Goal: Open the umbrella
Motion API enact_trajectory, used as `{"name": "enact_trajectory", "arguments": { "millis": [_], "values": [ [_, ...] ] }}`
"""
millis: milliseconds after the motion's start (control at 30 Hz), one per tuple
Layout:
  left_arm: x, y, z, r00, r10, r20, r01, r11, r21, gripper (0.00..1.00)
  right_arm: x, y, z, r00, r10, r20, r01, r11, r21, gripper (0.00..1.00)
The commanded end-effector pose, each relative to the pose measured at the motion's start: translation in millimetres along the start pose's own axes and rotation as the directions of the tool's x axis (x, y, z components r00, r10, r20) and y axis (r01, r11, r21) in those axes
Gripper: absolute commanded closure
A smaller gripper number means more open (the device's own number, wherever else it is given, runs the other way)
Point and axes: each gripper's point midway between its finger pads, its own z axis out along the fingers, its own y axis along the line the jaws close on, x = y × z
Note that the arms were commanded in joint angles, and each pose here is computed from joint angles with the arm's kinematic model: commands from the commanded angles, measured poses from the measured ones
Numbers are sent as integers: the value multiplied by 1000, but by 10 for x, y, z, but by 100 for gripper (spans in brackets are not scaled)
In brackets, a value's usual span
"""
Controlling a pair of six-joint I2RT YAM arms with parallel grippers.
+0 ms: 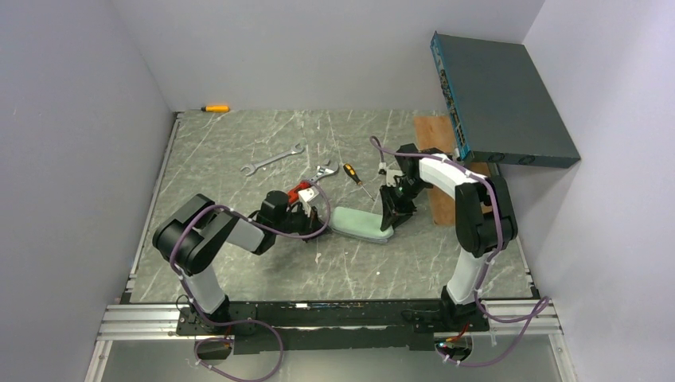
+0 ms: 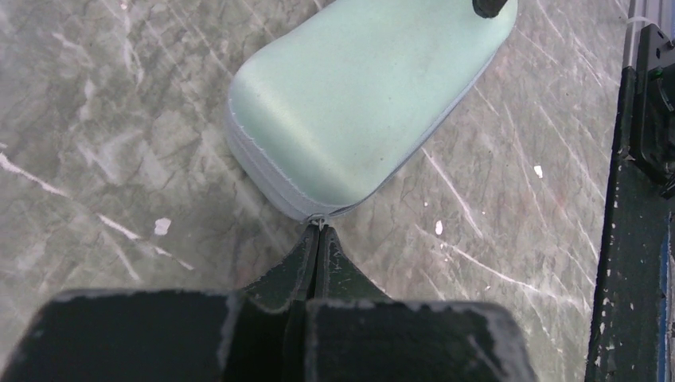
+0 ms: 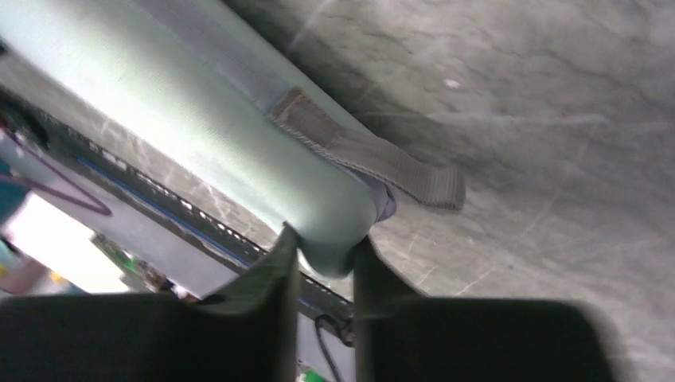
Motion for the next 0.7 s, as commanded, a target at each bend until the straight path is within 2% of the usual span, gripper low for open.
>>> {"name": "enact_trajectory", "arguments": {
  "millis": [0,133,267,367,533,667],
  "values": [
    [-108,26,-94,999,16,39,-16,1000,-2,100,-225,-284,210,990,-131,48,127,988,89,98],
    [-129,45,-185,998,44,36,-44,999,-8,100,-349,-464,242,967,-251,54,239,957,163,100],
    [-126,39,-240,991,136,20,-136,991,-3,100,-567,-580,211,934,-351,63,329,916,228,100],
    [-155,107,-282,979,203,16,-203,979,-20,100,-731,-684,183,899,-435,50,404,869,286,100],
    [-282,261,-297,974,224,35,-223,974,-28,100,-876,-892,160,814,-581,12,532,753,387,100],
    [-384,326,-283,951,309,31,-307,951,-39,100,-937,-955,153,764,-645,-15,594,694,408,100]
  ]
}}
